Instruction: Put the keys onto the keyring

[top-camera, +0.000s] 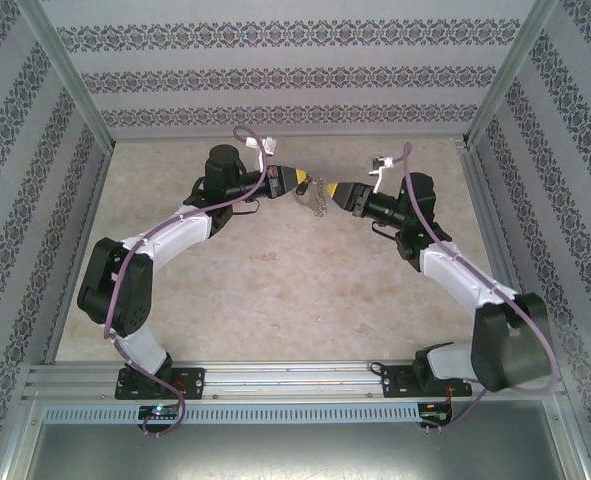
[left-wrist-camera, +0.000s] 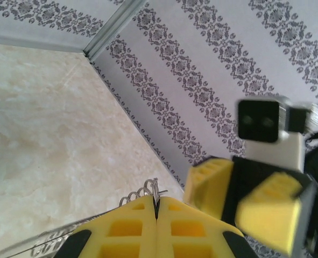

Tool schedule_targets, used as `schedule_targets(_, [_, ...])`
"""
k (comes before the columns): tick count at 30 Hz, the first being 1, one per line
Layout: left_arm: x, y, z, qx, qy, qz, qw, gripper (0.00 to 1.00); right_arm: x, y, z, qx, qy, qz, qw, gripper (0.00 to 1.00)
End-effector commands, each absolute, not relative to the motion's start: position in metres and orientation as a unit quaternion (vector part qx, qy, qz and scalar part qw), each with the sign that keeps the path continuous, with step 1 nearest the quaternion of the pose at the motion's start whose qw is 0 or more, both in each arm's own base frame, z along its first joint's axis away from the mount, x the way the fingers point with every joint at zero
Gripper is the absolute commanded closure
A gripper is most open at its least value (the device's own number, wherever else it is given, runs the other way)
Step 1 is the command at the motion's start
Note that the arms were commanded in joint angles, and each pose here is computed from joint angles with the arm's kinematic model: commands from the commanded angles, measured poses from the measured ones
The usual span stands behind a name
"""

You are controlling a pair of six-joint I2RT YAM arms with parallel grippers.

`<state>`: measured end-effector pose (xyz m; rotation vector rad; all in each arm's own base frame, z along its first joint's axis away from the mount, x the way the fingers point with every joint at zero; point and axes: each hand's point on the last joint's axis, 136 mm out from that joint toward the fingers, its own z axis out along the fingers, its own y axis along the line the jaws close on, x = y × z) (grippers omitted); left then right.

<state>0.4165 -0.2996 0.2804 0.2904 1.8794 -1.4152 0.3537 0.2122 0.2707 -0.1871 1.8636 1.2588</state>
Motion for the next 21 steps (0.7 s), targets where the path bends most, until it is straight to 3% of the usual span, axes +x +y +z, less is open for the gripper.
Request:
schedule_targets(1, [0.42,-0.297,0.301,0.07,0.718,-0.567,0.397,1.0,0.354,0.204,0.251,-0.142,0.786,0.361,0.482,0.58])
schedule_targets(8, [0.428,-0.291,0.295,0.003,0.734,-0.558,0.387,1.0,0.35,0.203,0.258,-0.209,0.756,0.297,0.544,0.57])
schedule_targets(21, [0.42,-0.302,0.302,-0.016,0.738,-0.559,0.377,1.0,0.358,0.237,0.268,-0.287,0.723,0.255,0.575,0.55])
